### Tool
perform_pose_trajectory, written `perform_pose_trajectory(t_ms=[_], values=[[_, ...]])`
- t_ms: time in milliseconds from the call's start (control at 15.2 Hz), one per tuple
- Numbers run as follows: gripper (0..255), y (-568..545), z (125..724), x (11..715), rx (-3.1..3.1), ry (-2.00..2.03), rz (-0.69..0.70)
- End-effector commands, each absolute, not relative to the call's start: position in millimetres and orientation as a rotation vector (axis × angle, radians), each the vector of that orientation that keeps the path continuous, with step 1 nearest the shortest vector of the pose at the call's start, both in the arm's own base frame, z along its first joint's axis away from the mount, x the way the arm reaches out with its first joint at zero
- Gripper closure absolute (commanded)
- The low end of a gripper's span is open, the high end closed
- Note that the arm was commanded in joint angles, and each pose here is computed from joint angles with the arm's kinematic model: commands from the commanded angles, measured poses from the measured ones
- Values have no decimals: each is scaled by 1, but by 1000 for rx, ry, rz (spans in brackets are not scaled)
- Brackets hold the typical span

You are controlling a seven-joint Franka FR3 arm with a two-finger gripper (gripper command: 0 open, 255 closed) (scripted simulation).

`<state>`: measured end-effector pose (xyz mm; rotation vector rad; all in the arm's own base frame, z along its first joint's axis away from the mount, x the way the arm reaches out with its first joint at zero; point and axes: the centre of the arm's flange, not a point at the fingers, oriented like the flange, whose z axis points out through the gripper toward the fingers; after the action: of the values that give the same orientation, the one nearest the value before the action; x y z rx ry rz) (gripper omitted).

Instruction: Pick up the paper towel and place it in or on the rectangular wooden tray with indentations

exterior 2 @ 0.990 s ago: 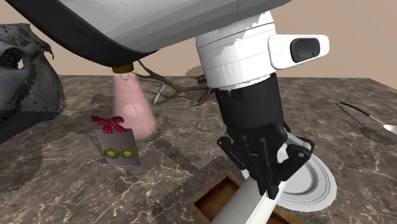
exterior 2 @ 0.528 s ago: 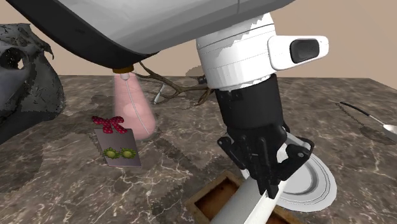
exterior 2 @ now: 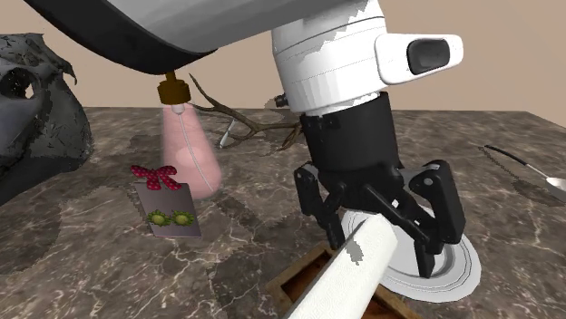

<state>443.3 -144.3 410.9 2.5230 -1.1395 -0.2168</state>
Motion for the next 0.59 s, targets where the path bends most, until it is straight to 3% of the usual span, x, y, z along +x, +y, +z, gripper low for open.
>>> perform_pose_trajectory(t_ms=[0,528], values=[[0,-137,432,450,2523,-1139,-220],[0,-135,442,453,2523,-1139,-220]])
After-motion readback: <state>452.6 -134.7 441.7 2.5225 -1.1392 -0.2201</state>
